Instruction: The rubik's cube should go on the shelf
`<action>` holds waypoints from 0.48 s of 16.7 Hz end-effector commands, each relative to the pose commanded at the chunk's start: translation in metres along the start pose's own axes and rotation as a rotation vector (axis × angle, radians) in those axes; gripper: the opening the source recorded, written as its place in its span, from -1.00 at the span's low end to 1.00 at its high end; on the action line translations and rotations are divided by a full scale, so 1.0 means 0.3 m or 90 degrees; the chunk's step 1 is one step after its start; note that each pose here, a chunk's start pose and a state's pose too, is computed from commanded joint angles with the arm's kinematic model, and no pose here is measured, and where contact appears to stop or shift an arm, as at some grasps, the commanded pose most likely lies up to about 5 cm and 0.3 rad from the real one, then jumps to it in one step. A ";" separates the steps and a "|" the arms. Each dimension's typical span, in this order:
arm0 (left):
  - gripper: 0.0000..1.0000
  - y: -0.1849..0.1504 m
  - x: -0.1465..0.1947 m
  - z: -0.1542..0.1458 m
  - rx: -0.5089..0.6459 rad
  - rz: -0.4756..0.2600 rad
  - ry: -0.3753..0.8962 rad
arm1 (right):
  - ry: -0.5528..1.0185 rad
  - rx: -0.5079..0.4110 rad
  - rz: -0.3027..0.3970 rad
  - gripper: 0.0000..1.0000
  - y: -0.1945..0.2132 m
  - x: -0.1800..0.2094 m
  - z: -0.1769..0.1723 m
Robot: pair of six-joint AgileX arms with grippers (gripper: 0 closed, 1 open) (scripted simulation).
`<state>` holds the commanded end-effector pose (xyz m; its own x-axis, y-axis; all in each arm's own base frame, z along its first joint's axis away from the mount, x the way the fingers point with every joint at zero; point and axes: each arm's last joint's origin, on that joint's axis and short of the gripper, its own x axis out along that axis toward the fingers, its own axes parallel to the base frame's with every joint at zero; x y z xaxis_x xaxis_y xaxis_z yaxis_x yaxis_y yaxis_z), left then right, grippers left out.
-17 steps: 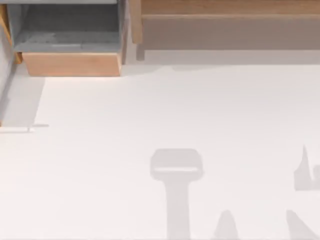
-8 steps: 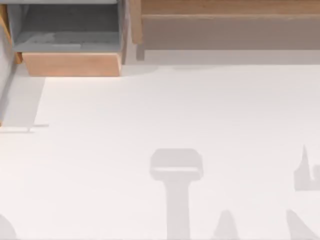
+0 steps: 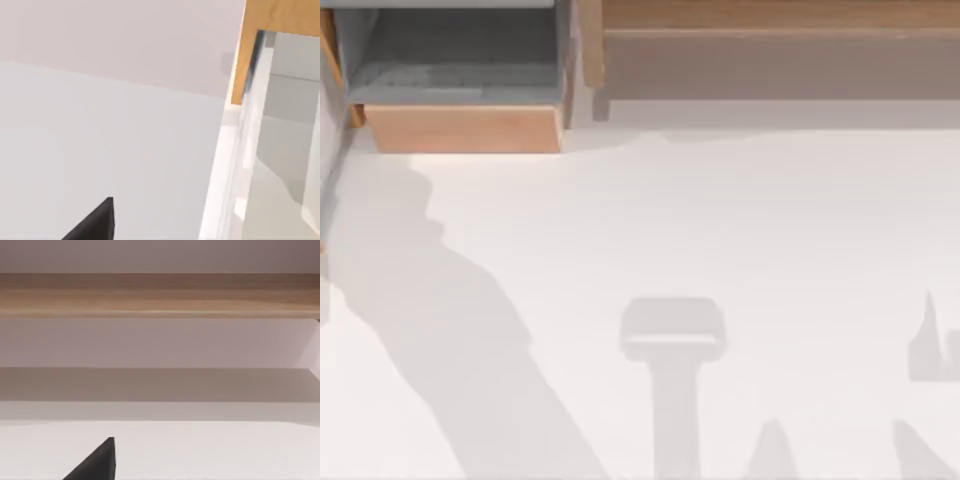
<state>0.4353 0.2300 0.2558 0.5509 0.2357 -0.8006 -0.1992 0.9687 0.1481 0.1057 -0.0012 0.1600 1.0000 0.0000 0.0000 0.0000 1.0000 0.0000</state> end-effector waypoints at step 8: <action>1.00 -0.258 0.089 -0.011 -0.122 -0.048 0.263 | 0.000 0.000 0.000 1.00 0.000 0.000 0.000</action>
<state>0.4627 0.1610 0.2211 0.2081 0.0759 -0.9752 -0.3385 0.9409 0.0010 0.1057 -0.0012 0.1600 1.0000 0.0000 0.0000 0.0000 1.0000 0.0000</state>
